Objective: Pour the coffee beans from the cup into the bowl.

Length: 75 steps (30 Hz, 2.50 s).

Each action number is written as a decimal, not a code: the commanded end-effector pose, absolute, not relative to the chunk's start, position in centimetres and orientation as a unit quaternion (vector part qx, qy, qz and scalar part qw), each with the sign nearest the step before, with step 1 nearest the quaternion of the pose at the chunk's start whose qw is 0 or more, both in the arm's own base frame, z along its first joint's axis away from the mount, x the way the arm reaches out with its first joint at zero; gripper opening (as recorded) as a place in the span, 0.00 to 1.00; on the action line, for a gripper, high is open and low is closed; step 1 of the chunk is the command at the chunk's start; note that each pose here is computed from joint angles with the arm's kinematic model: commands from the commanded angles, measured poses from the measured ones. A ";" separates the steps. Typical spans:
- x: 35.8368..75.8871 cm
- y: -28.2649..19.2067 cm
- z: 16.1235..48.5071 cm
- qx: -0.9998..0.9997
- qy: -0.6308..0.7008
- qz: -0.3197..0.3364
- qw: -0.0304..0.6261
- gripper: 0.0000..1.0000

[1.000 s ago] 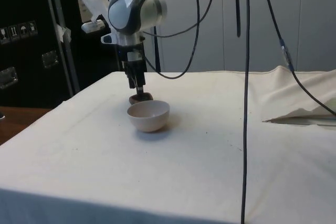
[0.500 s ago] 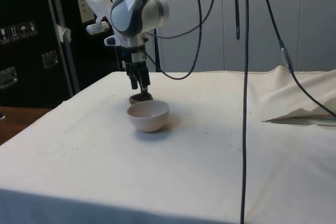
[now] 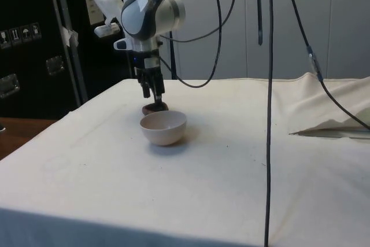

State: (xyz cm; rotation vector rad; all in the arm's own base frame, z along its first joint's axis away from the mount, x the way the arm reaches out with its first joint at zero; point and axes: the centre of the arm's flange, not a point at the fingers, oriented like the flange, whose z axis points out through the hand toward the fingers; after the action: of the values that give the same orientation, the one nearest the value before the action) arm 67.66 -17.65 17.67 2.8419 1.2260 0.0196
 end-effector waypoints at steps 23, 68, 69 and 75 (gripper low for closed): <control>67.5 -17.3 17.2 0.908 0.419 0.003 0.001 1.00; 66.4 -16.1 22.0 0.912 0.410 -0.004 -0.015 0.00; 66.1 -16.1 22.6 0.913 0.408 -0.003 -0.016 0.00; 65.2 -16.0 23.9 0.914 0.404 -0.002 -0.022 0.00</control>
State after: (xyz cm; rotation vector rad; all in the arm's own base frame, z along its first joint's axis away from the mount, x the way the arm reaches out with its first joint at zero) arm 65.43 -16.01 23.50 2.9182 1.3005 -0.0037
